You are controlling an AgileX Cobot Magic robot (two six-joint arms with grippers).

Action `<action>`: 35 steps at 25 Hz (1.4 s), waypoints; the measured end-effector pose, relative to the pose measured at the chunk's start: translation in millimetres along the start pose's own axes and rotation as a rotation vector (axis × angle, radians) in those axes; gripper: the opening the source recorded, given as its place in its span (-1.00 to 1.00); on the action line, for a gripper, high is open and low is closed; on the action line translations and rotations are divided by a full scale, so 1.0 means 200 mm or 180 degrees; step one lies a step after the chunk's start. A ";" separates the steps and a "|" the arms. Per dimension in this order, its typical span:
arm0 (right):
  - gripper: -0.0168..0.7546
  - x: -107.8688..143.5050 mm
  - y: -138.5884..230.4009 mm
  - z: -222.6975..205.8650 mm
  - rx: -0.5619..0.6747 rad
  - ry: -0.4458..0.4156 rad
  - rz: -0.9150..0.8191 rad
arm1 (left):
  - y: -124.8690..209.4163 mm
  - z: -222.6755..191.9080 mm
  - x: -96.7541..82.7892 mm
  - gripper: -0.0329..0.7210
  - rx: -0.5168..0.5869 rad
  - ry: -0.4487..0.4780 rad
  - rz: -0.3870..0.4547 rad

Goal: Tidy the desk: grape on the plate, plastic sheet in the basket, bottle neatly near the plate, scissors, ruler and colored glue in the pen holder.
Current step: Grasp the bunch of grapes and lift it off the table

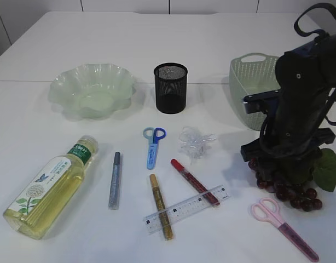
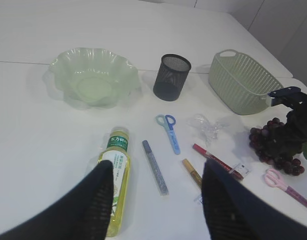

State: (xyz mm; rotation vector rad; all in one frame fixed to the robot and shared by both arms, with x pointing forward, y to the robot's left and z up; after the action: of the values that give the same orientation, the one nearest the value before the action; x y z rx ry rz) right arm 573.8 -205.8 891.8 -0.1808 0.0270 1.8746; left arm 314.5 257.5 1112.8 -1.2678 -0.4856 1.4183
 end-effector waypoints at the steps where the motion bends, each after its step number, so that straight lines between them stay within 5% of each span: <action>1: 0.37 0.00 0.00 0.00 -0.0005 -0.0013 -0.0010 | 0.00 0.00 0.00 0.19 0.0000 0.0000 0.0000; 19: 0.37 0.02 -0.04 -0.01 -0.0174 -0.0076 -0.0050 | 0.00 0.00 -0.01 0.19 0.0004 0.0024 0.0020; 35: 0.37 -0.03 -0.02 -0.15 0.0090 0.0013 -0.0038 | 0.00 0.00 -0.01 0.19 0.0004 0.0028 0.0023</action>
State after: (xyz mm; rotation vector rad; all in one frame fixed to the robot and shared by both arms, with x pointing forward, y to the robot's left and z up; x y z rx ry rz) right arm 582.8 -213.7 863.0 -0.1651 0.0552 1.8609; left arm 314.1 256.4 1113.1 -1.2754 -0.4743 1.4184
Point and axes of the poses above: a point on each arm's last joint axis where the gripper is mounted, z pointing back along that axis away from the gripper, x along the wrist's bending axis when the last joint is at zero, y = z × x, the point moved 5 cm from there along -z, pointing out along that axis toward the gripper, and after that the axes turned 9 degrees about z, right-handed, at the moved point
